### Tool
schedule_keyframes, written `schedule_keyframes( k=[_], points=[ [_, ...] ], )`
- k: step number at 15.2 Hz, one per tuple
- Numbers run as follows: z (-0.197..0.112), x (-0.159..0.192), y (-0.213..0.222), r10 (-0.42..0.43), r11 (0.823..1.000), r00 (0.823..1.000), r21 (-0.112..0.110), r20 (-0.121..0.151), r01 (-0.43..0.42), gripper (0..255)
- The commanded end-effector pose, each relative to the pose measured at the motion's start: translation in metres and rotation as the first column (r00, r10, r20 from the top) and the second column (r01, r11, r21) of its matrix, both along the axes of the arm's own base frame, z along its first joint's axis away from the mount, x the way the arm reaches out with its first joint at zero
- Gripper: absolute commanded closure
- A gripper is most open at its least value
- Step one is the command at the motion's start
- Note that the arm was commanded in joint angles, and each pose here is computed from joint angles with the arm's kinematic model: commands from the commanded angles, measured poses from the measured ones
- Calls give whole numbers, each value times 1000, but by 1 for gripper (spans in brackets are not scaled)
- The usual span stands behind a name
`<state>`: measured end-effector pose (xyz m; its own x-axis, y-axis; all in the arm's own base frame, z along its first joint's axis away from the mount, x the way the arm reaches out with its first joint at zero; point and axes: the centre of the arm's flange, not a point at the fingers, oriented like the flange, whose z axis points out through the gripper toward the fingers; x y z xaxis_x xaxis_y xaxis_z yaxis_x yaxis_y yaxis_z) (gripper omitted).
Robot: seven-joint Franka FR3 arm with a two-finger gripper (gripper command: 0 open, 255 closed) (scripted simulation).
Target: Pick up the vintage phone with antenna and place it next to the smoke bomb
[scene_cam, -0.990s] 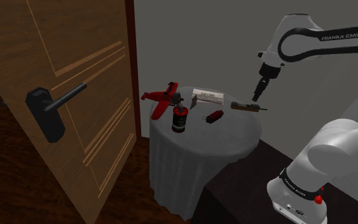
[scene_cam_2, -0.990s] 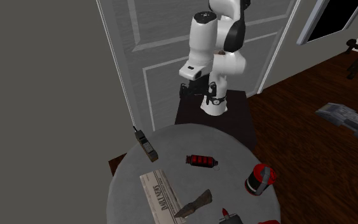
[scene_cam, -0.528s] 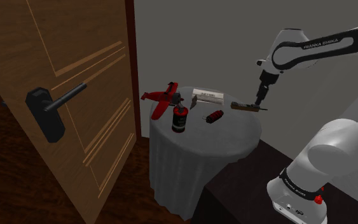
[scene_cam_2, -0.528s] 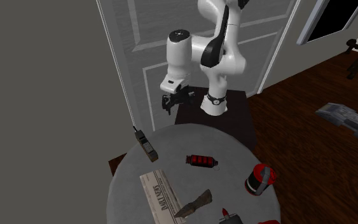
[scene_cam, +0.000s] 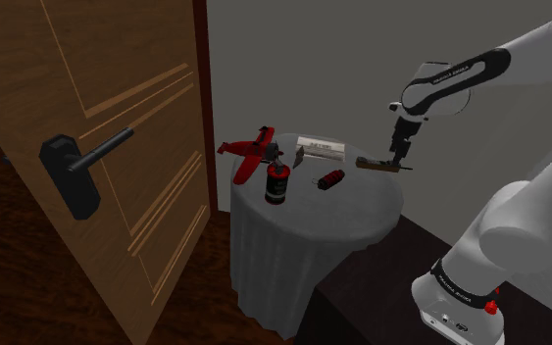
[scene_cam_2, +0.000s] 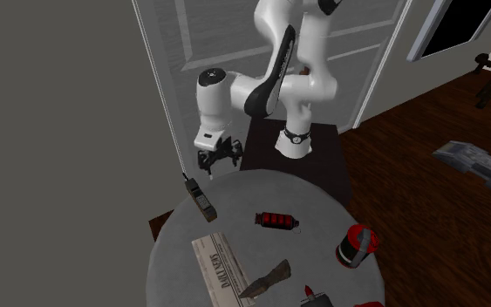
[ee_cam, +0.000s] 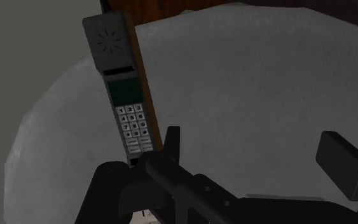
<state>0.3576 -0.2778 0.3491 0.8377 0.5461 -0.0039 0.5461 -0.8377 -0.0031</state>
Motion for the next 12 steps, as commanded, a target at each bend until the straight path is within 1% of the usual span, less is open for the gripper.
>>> schedule_keyframes(
  k=[1,4,8,12],
  points=[
    [-14,8,-21,52,999,999,-4,-3,-52,0],
    [-36,25,-49,121,993,993,-6,-9,-121,0],
    [-65,49,-86,212,977,977,-8,-16,-212,0],
    [-84,52,-90,222,975,975,-8,-17,-222,0]
  ],
)
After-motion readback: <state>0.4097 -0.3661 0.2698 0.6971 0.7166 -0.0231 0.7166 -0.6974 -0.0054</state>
